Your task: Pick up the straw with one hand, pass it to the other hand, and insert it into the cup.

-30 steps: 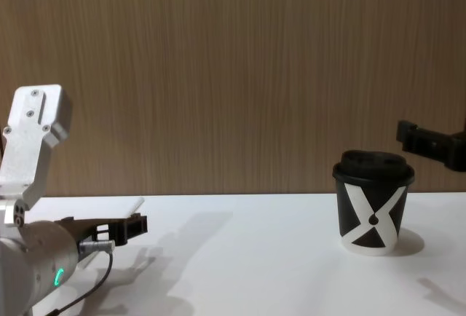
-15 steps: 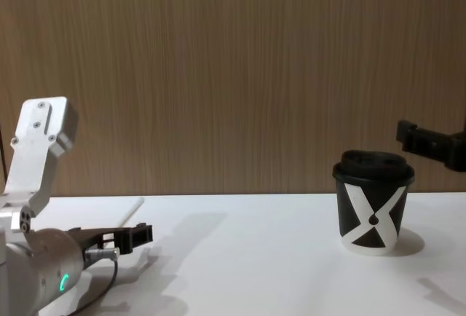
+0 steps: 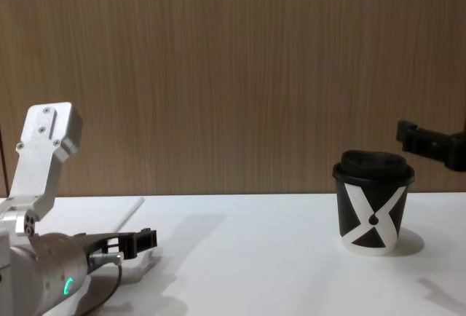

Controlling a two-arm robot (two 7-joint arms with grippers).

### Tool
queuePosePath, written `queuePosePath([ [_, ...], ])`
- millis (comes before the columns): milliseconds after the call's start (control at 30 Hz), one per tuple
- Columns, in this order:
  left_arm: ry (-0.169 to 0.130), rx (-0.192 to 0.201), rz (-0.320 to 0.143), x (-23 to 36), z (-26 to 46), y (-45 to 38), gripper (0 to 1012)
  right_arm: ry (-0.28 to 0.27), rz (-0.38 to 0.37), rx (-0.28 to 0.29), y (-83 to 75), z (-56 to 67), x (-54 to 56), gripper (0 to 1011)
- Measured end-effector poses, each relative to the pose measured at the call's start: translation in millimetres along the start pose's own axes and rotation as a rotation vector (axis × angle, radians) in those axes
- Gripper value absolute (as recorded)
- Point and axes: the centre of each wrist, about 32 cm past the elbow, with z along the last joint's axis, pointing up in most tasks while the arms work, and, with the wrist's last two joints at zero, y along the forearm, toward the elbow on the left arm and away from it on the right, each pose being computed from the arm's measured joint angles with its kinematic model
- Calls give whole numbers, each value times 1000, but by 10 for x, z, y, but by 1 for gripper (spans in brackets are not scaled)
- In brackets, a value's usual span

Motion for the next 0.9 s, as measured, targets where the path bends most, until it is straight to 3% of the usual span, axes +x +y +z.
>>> queuePosePath([
  [367,4,5,2,-11,-10,3,975,0,0,0,0,0,0,1001],
  [900,5,7,3,-15,-14,4,514,0,0,0,0,0,0,1001],
])
